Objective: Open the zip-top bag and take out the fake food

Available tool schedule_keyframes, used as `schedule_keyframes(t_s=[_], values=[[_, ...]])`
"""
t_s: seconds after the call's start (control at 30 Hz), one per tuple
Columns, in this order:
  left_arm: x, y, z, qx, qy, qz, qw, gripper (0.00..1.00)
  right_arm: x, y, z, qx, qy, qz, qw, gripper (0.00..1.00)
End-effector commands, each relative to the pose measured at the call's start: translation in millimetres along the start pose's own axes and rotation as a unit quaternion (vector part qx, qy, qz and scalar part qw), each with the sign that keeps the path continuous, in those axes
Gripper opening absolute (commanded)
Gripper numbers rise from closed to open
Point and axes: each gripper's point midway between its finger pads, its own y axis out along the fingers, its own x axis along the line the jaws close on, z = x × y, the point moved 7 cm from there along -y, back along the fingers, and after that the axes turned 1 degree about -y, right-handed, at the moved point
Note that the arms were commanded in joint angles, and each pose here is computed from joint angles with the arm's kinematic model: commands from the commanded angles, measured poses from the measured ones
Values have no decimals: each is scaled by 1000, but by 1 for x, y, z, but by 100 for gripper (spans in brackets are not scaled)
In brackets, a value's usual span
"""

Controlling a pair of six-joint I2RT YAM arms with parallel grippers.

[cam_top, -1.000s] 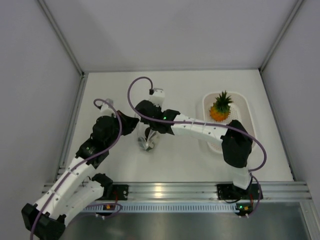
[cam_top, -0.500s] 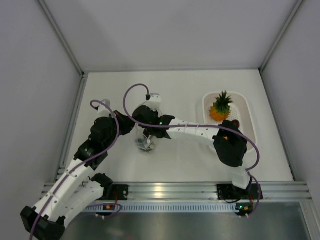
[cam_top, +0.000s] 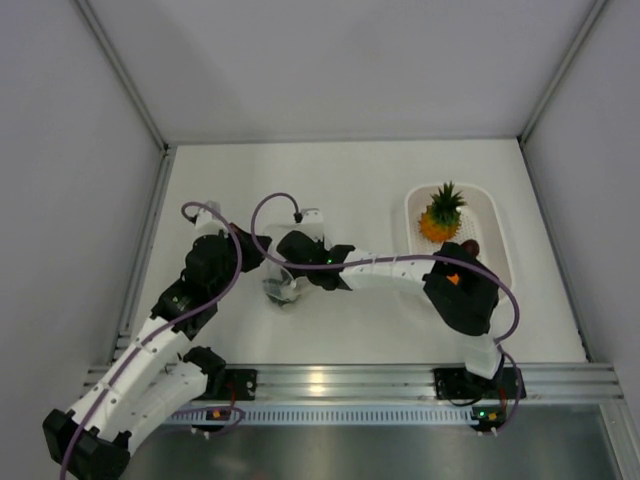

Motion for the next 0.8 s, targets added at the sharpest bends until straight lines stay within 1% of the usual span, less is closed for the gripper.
schedule_keyframes(t_s=[0.0, 0.1, 0.2, 0.3, 0.33, 0.37, 0.5, 0.77], values=[[-5, 1, -4, -11, 2, 11, 1000, 0, 11, -20, -8, -7, 8, -55, 998, 46], [-4, 2, -3, -8, 6, 9, 1000, 0, 12, -24, -11, -20, 19, -71, 997, 49], [-4, 4, 0, 0, 7, 9, 1000, 0, 19, -28, -16, -37, 31, -102, 994, 55], [-2, 6, 3, 6, 8, 5, 1000, 0, 25, -24, -20, -40, 21, -115, 992, 60], [-2, 7, 3, 9, 9, 4, 1000, 0, 27, -20, -16, -35, 14, -115, 993, 63], [-1, 7, 4, 10, 9, 4, 1000, 0, 29, -18, -18, -34, 13, -116, 993, 64], [0, 7, 4, 11, 13, 4, 1000, 0, 30, -7, -10, -25, 6, -110, 994, 66], [0, 8, 4, 12, 16, 3, 1000, 0, 17, 15, 7, 4, -33, -40, 999, 69]])
